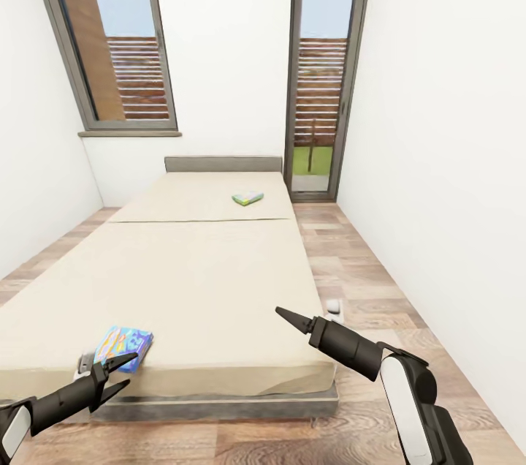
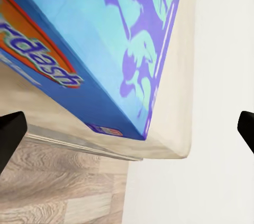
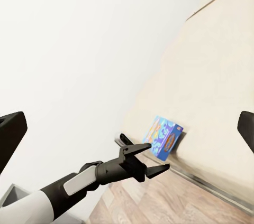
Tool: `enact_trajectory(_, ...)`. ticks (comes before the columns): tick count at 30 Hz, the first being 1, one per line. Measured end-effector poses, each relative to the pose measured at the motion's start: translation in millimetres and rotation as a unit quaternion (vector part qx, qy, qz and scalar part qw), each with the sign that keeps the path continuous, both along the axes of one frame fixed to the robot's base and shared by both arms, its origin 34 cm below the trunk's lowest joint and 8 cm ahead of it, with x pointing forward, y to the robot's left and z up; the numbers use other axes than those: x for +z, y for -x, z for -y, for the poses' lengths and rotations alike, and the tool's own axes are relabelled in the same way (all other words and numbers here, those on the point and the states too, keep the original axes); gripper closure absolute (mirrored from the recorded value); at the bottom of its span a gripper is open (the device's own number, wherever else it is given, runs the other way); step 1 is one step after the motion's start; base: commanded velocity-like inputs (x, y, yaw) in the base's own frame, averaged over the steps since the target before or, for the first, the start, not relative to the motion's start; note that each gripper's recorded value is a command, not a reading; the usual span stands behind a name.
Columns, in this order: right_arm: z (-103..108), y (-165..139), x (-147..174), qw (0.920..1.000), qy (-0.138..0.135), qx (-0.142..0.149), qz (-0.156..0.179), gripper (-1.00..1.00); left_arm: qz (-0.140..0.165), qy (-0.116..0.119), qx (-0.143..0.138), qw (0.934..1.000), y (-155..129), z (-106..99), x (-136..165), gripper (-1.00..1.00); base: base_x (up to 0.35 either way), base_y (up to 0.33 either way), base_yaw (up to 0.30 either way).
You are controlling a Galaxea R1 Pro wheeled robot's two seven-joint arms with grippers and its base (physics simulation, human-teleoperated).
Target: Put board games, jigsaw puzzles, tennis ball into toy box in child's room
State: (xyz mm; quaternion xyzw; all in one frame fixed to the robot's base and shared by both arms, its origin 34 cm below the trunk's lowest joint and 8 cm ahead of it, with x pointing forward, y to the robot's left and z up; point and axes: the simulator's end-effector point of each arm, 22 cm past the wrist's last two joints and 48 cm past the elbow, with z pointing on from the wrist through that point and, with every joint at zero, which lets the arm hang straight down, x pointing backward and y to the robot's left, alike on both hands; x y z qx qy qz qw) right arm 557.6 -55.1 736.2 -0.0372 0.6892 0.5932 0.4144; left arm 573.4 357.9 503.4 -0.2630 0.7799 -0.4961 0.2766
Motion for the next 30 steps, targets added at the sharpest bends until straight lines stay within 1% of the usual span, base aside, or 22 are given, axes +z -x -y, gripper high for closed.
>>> enact_trajectory(26, -0.4, 0.0, 0.1, 1.0, -0.001, 0.0, 0.0, -1.0, 0.0, 0.0, 0.0, 1.0, -0.1, 0.0, 0.0, -1.0, 0.005, 0.002, 0.0)
enact_trajectory(30, -0.4, 0.1, 0.3, 1.0, -0.001, 0.0, 0.0, -1.0, 0.0, 0.0, 0.0, 1.0, 0.0, 0.0, 0.0, -1.0, 0.08, 0.0, 0.0)
